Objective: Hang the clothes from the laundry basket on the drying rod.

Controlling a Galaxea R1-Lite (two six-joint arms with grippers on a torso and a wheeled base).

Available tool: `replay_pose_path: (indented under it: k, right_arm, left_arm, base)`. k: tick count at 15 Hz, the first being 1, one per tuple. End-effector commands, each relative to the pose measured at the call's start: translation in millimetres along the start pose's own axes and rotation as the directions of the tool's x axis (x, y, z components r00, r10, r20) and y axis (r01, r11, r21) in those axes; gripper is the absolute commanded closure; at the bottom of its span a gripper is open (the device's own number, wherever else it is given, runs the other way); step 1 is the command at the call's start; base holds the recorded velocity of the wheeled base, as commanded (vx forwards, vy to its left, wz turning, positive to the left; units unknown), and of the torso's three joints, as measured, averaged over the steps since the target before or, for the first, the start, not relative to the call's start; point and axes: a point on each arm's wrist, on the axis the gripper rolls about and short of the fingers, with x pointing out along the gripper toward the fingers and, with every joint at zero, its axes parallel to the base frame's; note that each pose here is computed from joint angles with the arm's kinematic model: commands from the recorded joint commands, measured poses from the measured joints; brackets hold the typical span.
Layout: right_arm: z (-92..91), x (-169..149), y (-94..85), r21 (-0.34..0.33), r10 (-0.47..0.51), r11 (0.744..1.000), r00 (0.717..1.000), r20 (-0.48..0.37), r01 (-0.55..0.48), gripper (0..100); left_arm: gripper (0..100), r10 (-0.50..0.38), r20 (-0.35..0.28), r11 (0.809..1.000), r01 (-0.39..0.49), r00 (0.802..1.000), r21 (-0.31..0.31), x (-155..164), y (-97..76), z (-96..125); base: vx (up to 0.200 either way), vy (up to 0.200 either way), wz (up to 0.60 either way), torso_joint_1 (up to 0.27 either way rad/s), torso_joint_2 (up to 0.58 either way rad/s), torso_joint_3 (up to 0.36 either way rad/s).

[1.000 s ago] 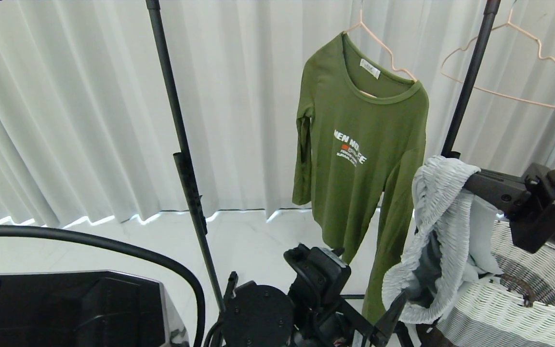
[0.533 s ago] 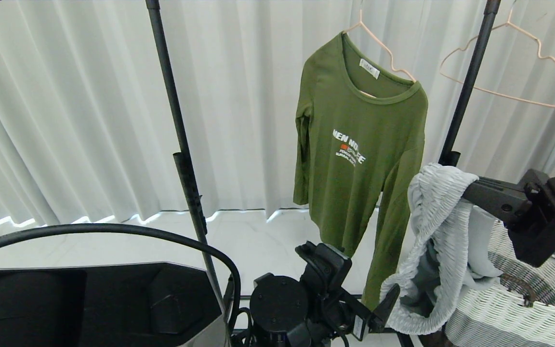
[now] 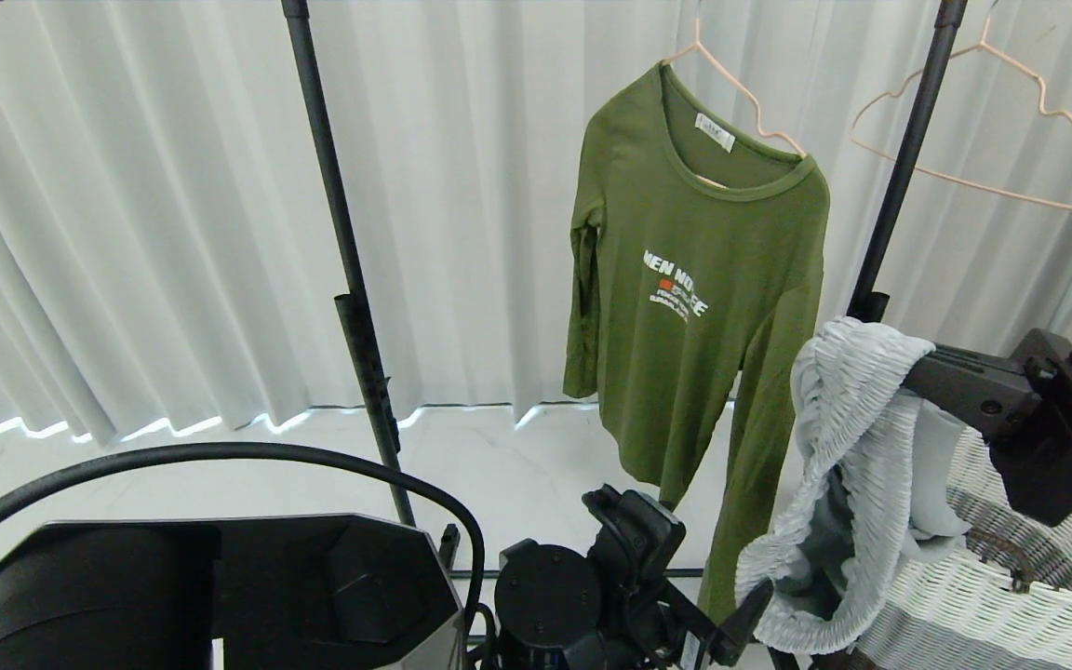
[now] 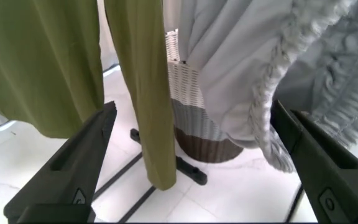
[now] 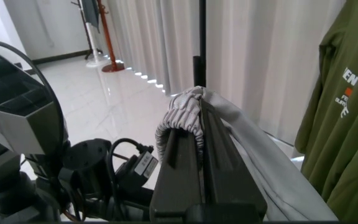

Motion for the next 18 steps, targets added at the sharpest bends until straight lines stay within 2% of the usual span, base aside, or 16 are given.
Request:
replay_pose_path:
  k: [1,6,8,10,11,13,15,18]
  right_arm:
    - [0.9,-0.6,0.5,-0.002,0.001,1.000,1.000,0.004,-0.001,100]
    - [2.4,-2.0,1.7,-0.005,0.003,1.000,1.000,0.010,-0.003,100]
    - [3.2,-2.3,1.4,-0.007,0.000,1.000,1.000,0.013,0.000,100]
    - [4.2,-4.2,-1.4,-0.011,-0.019,1.000,1.000,0.017,0.019,100]
    - [4.6,-5.1,-3.1,-0.013,-0.029,0.999,0.999,0.018,0.029,100]
    - [6.0,-7.3,-10.1,-0.019,-0.067,0.998,0.998,0.022,0.067,100]
    - [8.0,-7.2,-16.6,-0.026,-0.095,0.995,0.995,0.026,0.096,100]
    - [19.5,7.2,-36.0,-0.046,-0.130,0.990,0.990,0.048,0.133,100]
  left_arm:
    - [100,0.000,-0.007,1.000,0.000,1.000,0.002,-0.6,0.0,-1.7]
    - [100,0.003,-0.014,1.000,-0.002,1.000,0.011,-1.6,0.1,-3.3]
    - [100,0.009,-0.028,0.999,-0.008,1.000,0.041,-3.7,0.2,-6.0]
    - [100,0.016,-0.046,0.995,-0.012,0.999,0.101,-9.4,0.4,-8.1]
    - [100,0.021,-0.039,0.995,-0.017,0.999,0.102,-11.0,1.6,-4.6]
    - [100,0.082,0.021,0.993,-0.084,0.996,0.083,-16.2,24.5,16.3]
    - [100,0.160,0.087,0.985,-0.165,0.983,0.050,-27.7,51.2,40.4]
    - [100,0.271,0.220,0.958,-0.284,0.937,0.029,-58.4,84.4,89.6]
  base:
    - [0.000,0.000,0.00,0.000,0.00,0.000]
    - [0.000,0.000,0.00,0.000,0.00,0.000]
    - [0.000,0.000,0.00,0.000,0.00,0.000]
    - [0.000,0.000,0.00,0.000,0.00,0.000]
    - [0.000,0.000,0.00,0.000,0.00,0.000]
    - [0.000,0.000,0.00,0.000,0.00,0.000]
    - [0.000,0.000,0.00,0.000,0.00,0.000]
    - [0.000,0.000,0.00,0.000,0.00,0.000]
